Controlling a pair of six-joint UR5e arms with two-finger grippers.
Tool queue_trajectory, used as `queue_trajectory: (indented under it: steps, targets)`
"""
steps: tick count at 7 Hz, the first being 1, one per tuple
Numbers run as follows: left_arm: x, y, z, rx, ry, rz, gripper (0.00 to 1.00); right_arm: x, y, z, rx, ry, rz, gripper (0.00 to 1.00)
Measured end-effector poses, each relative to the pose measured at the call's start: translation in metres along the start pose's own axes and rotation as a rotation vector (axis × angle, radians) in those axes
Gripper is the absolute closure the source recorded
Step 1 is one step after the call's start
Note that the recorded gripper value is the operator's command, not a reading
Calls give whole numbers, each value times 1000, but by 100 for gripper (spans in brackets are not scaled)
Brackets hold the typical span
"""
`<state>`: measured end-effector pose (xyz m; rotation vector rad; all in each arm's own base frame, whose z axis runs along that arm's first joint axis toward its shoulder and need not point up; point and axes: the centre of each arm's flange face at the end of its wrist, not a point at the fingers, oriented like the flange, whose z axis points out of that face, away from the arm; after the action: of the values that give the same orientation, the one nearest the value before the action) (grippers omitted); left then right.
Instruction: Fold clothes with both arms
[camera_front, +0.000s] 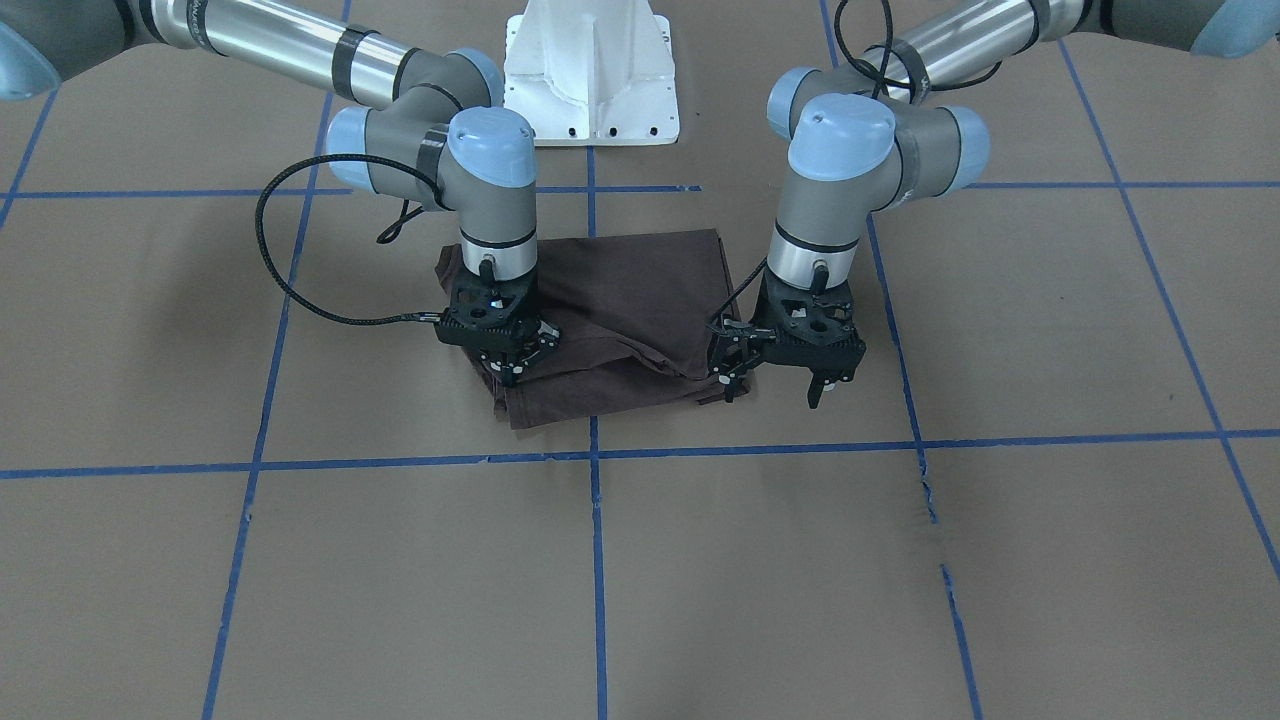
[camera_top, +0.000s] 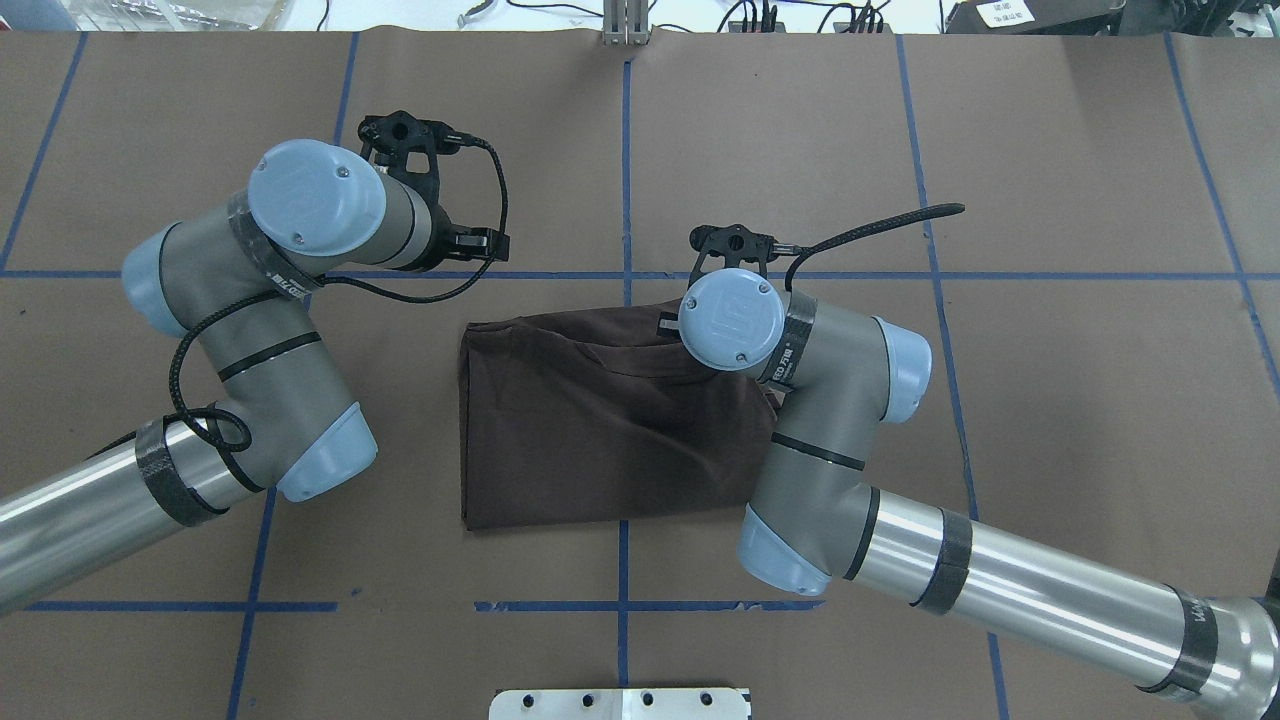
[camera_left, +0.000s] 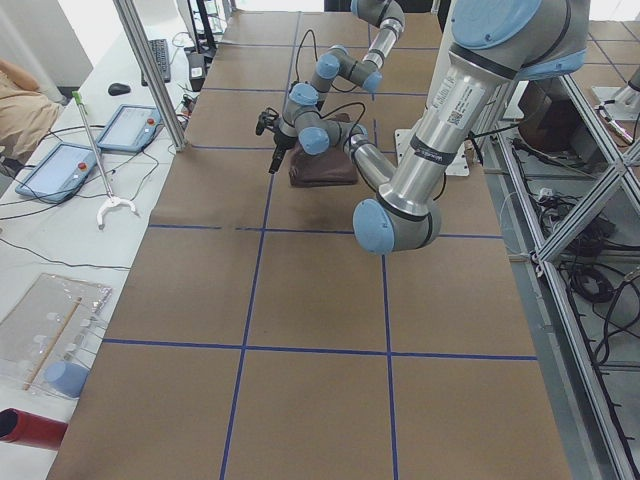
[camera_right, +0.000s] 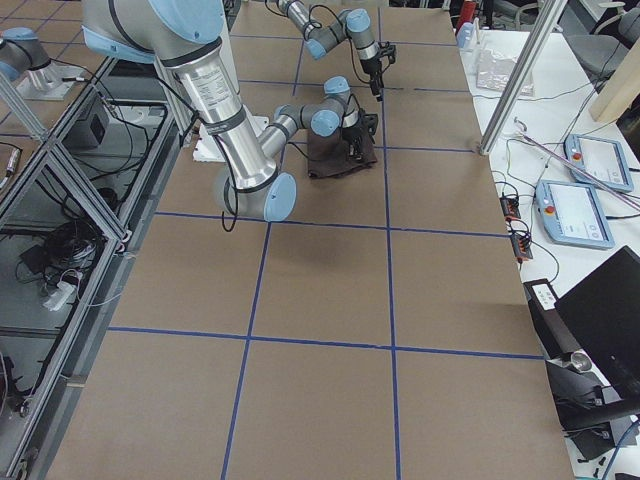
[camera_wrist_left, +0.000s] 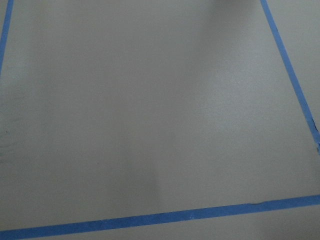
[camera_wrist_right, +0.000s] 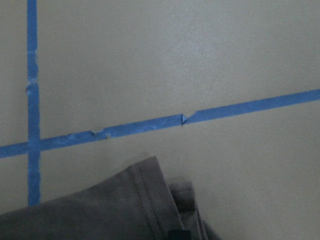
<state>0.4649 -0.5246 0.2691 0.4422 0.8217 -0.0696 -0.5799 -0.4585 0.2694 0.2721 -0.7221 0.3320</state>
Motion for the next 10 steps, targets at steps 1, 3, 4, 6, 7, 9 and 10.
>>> queue_trajectory:
  steps: [1, 3, 4, 6, 7, 9, 10]
  targets:
    - [0, 0, 0, 0, 1, 0, 0, 0, -6, -2, 6, 8, 4, 78]
    - [1, 0, -1, 0, 3, 1, 0, -7, -9, -8, 2, 20, 38, 56]
    - [1, 0, -1, 0, 3, 0, 0, -13, -10, -12, -4, 39, 74, 53]
    - [1, 0, -1, 0, 3, -1, 0, -21, -7, -17, -12, 70, 120, 52]
    - [1, 0, -1, 0, 4, -2, 0, -22, -4, -16, -15, 76, 140, 52]
    - [1, 0, -2, 1, 4, -3, 0, -33, 0, -4, -19, 99, 175, 52]
    - [0, 0, -1, 0, 4, -2, 0, -38, 1, 2, -21, 113, 181, 52]
